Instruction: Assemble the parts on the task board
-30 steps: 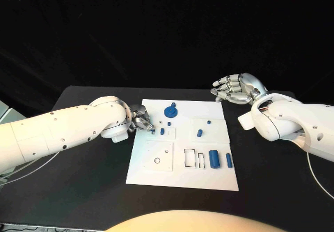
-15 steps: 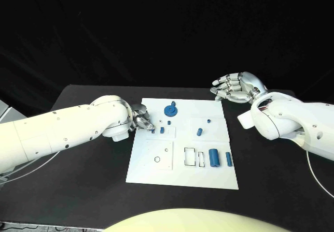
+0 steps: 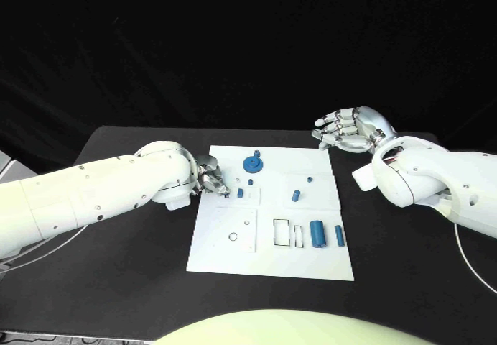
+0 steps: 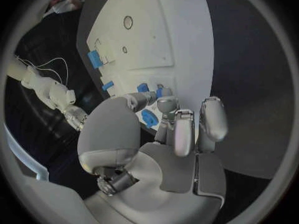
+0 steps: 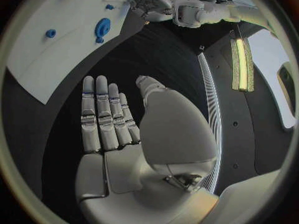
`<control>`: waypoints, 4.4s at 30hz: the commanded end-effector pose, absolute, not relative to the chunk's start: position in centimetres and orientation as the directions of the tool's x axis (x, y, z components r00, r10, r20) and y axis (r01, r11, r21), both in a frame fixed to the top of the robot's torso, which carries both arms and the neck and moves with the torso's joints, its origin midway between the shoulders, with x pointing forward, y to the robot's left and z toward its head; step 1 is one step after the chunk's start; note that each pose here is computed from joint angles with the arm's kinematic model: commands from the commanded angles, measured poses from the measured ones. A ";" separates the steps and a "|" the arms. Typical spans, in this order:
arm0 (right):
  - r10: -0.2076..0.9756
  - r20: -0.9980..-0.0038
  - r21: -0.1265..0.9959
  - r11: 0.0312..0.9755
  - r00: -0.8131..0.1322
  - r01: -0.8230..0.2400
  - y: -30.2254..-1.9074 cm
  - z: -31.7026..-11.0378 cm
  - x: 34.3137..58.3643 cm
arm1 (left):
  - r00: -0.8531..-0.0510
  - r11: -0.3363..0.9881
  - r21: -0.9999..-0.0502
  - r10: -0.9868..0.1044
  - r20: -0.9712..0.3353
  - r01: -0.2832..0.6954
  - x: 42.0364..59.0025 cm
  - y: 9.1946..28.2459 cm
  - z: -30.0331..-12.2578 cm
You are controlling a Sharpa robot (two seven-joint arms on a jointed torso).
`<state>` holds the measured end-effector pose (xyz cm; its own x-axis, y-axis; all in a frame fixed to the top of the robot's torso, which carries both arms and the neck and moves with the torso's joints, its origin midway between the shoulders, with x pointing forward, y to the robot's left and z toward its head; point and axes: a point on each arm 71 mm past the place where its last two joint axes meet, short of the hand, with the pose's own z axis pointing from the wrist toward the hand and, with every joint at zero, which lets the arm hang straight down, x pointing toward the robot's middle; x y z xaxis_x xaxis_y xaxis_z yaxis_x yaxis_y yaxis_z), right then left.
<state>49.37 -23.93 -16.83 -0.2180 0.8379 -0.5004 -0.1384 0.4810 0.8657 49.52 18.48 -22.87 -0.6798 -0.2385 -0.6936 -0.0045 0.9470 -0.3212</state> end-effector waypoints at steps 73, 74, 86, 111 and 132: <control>0.827 -0.512 0.859 0.486 -0.233 -0.162 -23.5 -17.2 49.4 | -0.771 0.968 -0.248 -0.125 -0.625 0.045 53.5 17.1 -20.1; 0.827 -0.512 0.859 0.486 -0.233 -0.162 -23.5 -17.2 49.4 | -0.767 0.968 -0.248 -0.125 -0.629 0.046 53.4 17.1 -20.2; 0.825 -0.513 0.858 0.487 -0.235 -0.163 -23.5 -17.3 49.3 | -0.771 0.969 -0.239 -0.104 -0.628 0.064 52.6 17.1 -20.6; 0.827 -0.515 0.857 0.489 -0.227 -0.162 -23.6 -17.3 49.4 | -0.796 0.968 -0.242 -0.092 -0.599 0.070 51.8 16.9 -21.9; 0.826 -0.515 0.857 0.489 -0.229 -0.161 -23.5 -17.4 49.4 | -0.797 0.969 -0.236 -0.091 -0.598 0.067 51.6 17.1 -22.1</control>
